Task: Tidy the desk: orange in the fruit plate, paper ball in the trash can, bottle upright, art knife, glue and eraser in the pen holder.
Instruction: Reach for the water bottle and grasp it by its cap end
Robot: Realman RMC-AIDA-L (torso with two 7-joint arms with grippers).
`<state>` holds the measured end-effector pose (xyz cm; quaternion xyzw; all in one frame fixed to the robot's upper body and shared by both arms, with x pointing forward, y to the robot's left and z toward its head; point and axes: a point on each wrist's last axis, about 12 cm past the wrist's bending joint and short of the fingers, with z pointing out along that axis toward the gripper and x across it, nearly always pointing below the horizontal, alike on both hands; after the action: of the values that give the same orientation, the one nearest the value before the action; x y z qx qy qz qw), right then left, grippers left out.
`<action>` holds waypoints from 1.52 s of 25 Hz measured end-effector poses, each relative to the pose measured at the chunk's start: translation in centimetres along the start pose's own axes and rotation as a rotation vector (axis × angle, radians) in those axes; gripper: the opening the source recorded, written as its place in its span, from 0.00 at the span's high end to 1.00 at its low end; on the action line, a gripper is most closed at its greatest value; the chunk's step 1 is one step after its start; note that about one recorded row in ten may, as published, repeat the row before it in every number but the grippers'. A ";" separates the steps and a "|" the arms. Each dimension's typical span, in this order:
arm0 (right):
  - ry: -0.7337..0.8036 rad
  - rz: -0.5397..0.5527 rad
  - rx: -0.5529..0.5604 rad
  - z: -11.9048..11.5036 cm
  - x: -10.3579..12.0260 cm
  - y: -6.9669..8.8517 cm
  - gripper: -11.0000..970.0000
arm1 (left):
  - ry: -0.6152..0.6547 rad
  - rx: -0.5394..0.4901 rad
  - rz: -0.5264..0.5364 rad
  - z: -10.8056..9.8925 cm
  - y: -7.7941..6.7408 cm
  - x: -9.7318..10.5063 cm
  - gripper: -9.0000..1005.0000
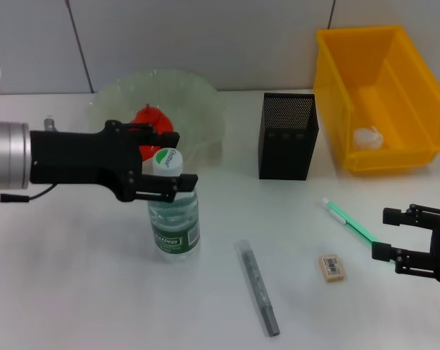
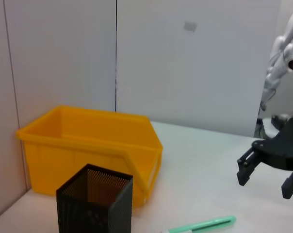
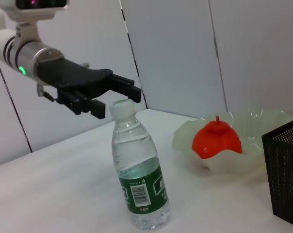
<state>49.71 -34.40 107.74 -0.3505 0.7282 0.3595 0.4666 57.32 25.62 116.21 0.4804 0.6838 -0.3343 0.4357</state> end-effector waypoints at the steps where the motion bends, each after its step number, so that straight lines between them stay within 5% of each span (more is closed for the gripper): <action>1: 0.000 0.000 0.000 0.0 0.0 0.0 0.25 | -0.010 -0.003 0.006 0.0 -0.1 0.4 0.21; 14: 0.000 -0.001 0.000 0.0 -0.1 -0.1 0.25 | -0.089 -0.055 0.011 0.3 -0.1 3.7 0.21; 38: 0.000 -0.001 -0.002 0.1 -0.2 -0.1 0.25 | -0.113 -0.072 -0.033 1.3 -0.6 5.8 0.21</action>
<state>49.96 -34.33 107.89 -0.3514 0.7275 0.3601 0.4665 56.21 26.44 110.44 0.4334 0.6775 -0.3435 0.4849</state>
